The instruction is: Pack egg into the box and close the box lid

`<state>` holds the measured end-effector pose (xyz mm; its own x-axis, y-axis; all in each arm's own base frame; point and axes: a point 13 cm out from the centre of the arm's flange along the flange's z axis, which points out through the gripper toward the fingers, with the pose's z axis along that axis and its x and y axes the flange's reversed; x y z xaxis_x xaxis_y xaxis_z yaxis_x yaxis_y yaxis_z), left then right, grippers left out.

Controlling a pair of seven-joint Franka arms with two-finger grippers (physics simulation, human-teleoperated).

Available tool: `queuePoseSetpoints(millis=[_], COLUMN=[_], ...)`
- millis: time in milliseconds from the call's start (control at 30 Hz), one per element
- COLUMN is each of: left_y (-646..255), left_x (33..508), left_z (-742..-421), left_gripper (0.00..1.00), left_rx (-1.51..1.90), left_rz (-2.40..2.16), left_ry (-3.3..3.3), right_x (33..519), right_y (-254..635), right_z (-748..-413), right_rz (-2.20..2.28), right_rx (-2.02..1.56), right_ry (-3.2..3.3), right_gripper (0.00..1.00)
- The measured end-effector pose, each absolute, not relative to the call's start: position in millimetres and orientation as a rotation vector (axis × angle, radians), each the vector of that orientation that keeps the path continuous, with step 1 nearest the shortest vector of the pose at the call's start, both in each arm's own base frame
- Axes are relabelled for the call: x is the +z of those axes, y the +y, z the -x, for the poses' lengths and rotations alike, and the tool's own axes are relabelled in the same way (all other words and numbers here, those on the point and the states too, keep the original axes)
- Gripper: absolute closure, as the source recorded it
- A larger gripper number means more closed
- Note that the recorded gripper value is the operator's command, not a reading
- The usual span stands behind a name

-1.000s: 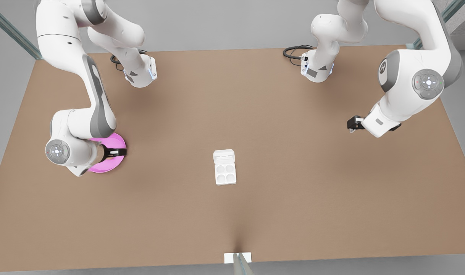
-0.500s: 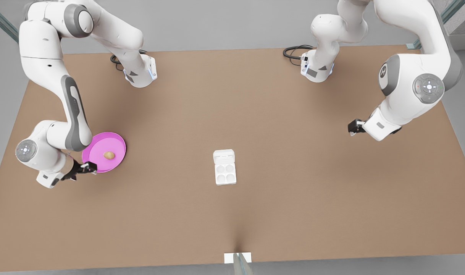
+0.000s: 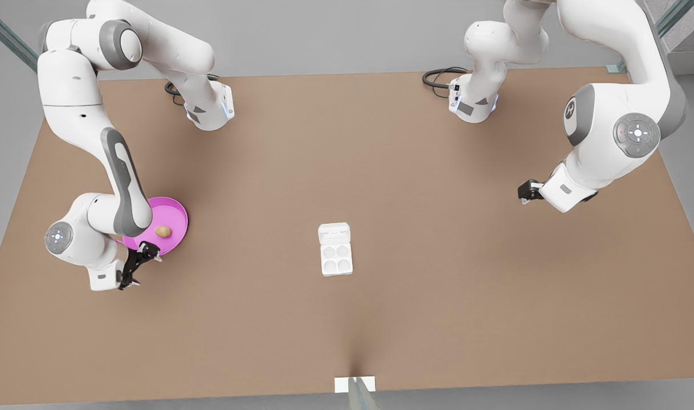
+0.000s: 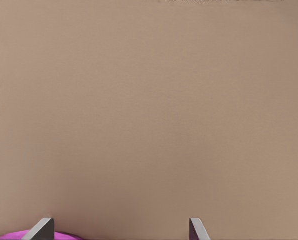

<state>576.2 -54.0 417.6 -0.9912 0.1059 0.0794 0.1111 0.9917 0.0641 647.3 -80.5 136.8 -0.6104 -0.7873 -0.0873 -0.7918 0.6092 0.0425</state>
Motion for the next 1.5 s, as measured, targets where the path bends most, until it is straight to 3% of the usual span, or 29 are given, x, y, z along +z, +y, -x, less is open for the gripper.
queuePoseSetpoints(millis=[167, 367, 733, 967, 1500], left_y=[-54, -54, -54, -54, -59], left_x=[417, 411, 402, 402, 379], left_z=[-576, -576, -580, -580, -590], left_gripper=[0.0, 0.0, 0.0, 0.0, 0.0], left_rx=[-0.105, -0.108, -0.111, -0.111, -0.124], left_rz=[0.167, 0.167, 0.167, 0.168, 0.178], left_ry=[-3.057, -3.047, -3.04, -3.041, -3.028], right_x=[130, 123, 118, 126, 100], right_y=[-77, -90, -163, -187, -98], right_z=[-644, -591, -568, -562, -561], right_rz=[1.532, 1.654, 1.645, 1.665, 1.845], right_rx=[0.12, 0.118, 0.078, 0.049, 0.156], right_ry=[2.672, 2.628, 2.608, 2.583, 2.47], right_gripper=[0.0, 0.0, 0.0, 0.0, 0.0])
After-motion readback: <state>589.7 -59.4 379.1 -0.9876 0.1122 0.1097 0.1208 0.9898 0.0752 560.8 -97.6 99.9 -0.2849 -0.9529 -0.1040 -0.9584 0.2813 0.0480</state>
